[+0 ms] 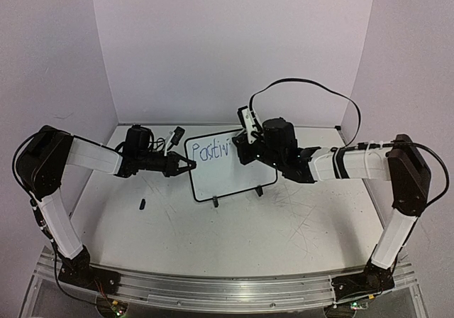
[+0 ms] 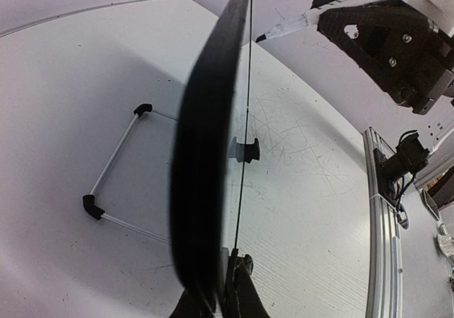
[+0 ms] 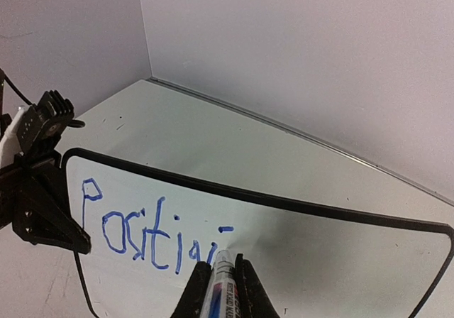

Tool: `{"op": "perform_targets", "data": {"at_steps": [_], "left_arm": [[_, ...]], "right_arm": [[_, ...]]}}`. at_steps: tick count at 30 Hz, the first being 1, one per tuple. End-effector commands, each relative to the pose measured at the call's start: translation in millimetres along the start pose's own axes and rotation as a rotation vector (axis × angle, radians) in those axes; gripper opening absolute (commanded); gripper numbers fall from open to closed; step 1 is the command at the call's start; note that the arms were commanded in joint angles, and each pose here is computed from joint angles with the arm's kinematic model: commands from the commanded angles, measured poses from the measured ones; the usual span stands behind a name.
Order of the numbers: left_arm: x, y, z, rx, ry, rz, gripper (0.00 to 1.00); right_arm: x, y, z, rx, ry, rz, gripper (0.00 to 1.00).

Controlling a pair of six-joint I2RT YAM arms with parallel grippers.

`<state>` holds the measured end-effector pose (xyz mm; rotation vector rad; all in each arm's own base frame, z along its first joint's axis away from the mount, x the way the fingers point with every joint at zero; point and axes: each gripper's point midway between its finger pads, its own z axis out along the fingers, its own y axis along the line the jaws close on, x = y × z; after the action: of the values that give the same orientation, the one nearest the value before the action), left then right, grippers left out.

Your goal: Write a sentence on the whiteboard

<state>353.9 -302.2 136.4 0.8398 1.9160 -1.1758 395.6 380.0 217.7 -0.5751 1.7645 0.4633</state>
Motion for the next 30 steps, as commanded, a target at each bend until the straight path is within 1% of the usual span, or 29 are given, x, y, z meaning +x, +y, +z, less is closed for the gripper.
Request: {"op": "perform_targets", "data": {"at_steps": [1,17,30], "left_arm": [[-18.2,35.0,-9.6,-0.198,-0.033,0.071,0.00],[-18.2,34.5,-9.5,-0.198,-0.032,0.074,0.00],[-17.8,33.9,-9.6,-0.195,-0.030,0.073,0.00]], "right_arm": [[-19.0,-1.4,6.8,0.026,-0.055,0.005,0.00],[-17.7,-4.8,9.9,0.052,-0.053,0.002,0.00],[8.1,1.0,4.2,0.042,0.012,0.004,0.00]]}}
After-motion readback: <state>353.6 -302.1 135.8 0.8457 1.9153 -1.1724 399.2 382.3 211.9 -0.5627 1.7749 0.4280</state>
